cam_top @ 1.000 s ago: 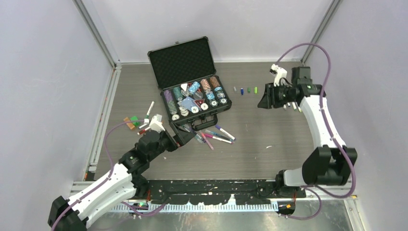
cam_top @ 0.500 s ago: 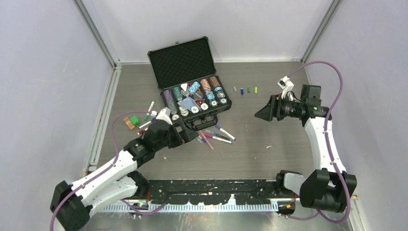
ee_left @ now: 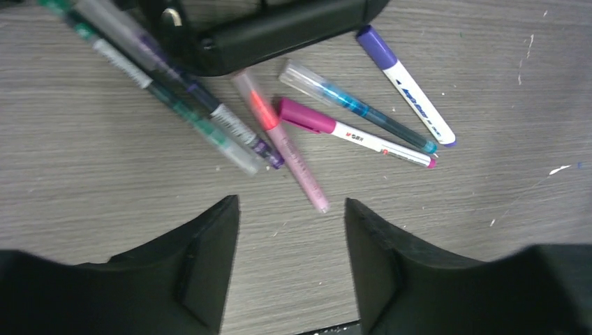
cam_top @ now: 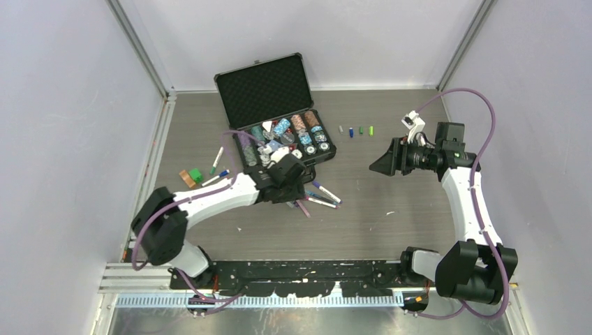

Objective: Open the pen caps
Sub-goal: Pick up the pen from the center of the board.

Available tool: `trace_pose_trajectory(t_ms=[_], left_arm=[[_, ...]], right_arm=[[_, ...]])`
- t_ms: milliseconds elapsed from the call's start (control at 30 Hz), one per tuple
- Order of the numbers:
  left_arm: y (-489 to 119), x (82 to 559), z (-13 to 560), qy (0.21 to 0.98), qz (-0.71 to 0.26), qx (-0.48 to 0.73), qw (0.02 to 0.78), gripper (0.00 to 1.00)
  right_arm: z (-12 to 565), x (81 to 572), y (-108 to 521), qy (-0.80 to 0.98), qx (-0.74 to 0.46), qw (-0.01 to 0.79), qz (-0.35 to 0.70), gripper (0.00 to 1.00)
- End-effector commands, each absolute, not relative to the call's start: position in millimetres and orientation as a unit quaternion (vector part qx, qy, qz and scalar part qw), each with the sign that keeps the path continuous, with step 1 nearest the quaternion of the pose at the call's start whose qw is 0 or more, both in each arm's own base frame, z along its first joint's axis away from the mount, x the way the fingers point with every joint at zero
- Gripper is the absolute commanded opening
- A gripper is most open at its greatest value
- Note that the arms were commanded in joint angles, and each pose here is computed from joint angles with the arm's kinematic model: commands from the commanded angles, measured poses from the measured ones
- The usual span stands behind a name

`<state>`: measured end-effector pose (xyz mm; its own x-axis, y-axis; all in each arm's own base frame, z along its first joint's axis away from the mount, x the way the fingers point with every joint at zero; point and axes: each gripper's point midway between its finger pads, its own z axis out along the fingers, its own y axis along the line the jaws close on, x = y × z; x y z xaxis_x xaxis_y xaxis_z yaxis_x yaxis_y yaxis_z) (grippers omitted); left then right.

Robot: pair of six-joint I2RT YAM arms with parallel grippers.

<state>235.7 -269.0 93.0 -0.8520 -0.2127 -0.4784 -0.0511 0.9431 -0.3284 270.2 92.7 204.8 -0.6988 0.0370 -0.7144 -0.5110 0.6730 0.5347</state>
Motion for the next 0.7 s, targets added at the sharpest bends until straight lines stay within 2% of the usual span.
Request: trace_pose_trajectory(t_ms=[0,67,167,667], left_arm=[[-284.0,244.0,84.3,0.955,-0.122,-0.077,0.26,0.51],[-288.4,247.3,74.5,0.959,-0.108,-0.078,0.249,0.41],[-296.7,250.8,64.6,0.963,-0.101,-0.069,0.239,0.35],[-294.0,270.6,60.6,0.957,-0.076,-0.081,0.268,0.31]], right_arm=[[221.8,274.5,91.7,0.829,-0.159,0.387,0.372,0.66],[221.7,274.5,92.0,0.828,-0.159,0.387,0.373,0.66],[220.5,274.8,92.3,0.829,-0.158,0.385,0.375,0.66],[218.8,275.2,92.0,0.83,-0.156,0.382,0.375,0.66]])
